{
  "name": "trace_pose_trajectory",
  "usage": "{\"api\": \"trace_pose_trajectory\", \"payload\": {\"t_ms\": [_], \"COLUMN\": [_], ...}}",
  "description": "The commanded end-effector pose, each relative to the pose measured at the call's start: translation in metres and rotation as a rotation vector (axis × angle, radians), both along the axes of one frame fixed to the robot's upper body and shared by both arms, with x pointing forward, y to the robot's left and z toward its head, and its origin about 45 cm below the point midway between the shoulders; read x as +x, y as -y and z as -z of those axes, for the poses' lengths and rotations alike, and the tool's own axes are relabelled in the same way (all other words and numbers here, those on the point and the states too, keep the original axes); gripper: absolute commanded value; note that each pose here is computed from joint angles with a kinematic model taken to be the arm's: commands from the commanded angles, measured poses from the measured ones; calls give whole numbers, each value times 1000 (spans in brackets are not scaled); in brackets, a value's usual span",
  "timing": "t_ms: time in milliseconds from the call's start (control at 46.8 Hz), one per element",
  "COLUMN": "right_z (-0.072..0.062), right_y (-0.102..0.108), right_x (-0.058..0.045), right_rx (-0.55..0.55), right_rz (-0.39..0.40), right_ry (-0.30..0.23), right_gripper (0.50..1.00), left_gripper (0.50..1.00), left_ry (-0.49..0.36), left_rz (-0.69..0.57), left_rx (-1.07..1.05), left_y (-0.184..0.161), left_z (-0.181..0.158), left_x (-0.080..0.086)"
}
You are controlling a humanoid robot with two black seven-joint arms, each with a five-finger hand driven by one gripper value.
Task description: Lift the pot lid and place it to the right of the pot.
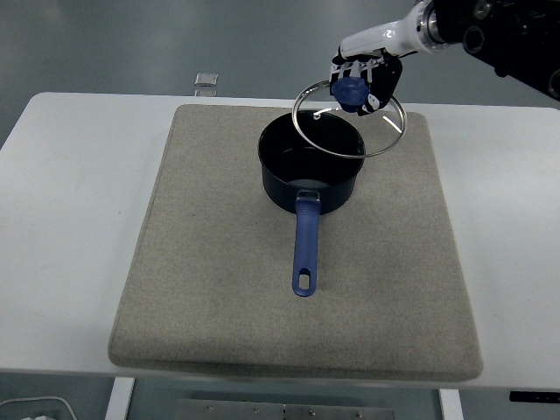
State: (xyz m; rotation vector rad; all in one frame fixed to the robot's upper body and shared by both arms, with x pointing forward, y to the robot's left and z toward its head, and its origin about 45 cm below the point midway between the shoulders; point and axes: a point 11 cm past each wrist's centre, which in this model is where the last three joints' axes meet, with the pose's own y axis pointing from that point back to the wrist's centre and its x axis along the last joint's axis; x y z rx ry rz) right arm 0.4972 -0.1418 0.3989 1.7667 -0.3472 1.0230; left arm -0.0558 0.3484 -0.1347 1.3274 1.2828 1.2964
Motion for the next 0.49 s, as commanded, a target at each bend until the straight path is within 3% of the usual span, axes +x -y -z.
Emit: {"api": "trace_pose_trajectory", "payload": {"t_ms": [0,107,278,470], "right_z": [0,0,14,38], "right_y": [21,44,79,102], "right_x": [3,5,7,4], "right_rx": [1,-3,-9,-4], "right_rz": [39,80,145,187], "right_ry": [-5,-3,-17,-42], "right_gripper": [500,500,500,500], "left_gripper": [1000,1000,1000,1000], "left_ry": [0,0,0,3], "left_rz": [0,0,0,1], "left_rx": [0,0,0,0], "left_y": [0,0,0,0], "left_z": [0,0,0,0], "left_x": [0,0,0,1]}}
